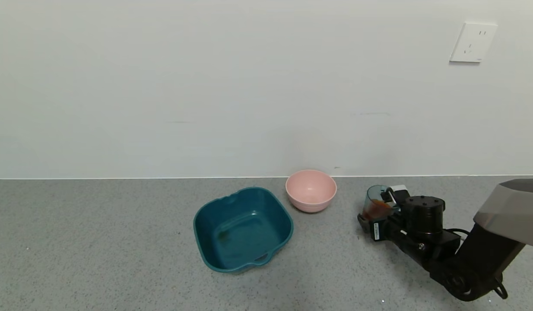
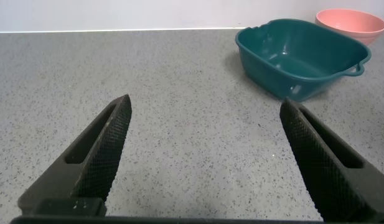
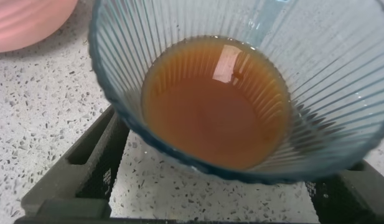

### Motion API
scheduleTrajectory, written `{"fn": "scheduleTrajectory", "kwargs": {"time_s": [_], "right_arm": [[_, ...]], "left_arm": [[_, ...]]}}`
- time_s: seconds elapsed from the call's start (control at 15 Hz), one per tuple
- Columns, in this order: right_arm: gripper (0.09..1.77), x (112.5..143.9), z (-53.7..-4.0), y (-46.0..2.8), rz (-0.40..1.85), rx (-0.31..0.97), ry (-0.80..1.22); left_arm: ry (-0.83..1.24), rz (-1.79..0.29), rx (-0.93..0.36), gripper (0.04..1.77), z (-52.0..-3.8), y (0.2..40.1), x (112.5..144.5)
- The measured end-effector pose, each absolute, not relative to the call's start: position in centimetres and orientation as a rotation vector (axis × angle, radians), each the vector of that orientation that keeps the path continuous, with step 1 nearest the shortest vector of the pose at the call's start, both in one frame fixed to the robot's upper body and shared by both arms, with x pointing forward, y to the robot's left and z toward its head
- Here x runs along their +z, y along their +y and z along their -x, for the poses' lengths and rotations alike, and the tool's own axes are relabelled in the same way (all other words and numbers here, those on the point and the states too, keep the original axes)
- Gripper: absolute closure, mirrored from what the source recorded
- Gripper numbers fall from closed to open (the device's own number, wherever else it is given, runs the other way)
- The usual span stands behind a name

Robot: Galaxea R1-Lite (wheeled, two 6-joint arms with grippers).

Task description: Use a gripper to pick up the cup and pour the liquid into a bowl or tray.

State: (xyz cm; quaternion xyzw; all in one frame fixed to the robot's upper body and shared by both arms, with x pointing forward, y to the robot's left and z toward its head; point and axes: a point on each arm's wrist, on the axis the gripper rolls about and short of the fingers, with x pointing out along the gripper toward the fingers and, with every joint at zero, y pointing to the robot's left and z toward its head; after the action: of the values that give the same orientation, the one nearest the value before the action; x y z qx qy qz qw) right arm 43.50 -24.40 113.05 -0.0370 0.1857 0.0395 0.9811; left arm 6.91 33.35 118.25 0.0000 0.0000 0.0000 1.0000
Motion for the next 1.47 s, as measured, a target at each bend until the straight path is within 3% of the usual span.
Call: {"fn": "scheduleTrajectory", "kwargs": {"time_s": [1.47], "right_arm": [[0.15, 112.23, -43.97, -24.15, -0.018, 0.062, 0.271]], "left_arm": [[0.0, 0.0, 0.0, 0.09, -6.91, 33.35, 118.25]]}}
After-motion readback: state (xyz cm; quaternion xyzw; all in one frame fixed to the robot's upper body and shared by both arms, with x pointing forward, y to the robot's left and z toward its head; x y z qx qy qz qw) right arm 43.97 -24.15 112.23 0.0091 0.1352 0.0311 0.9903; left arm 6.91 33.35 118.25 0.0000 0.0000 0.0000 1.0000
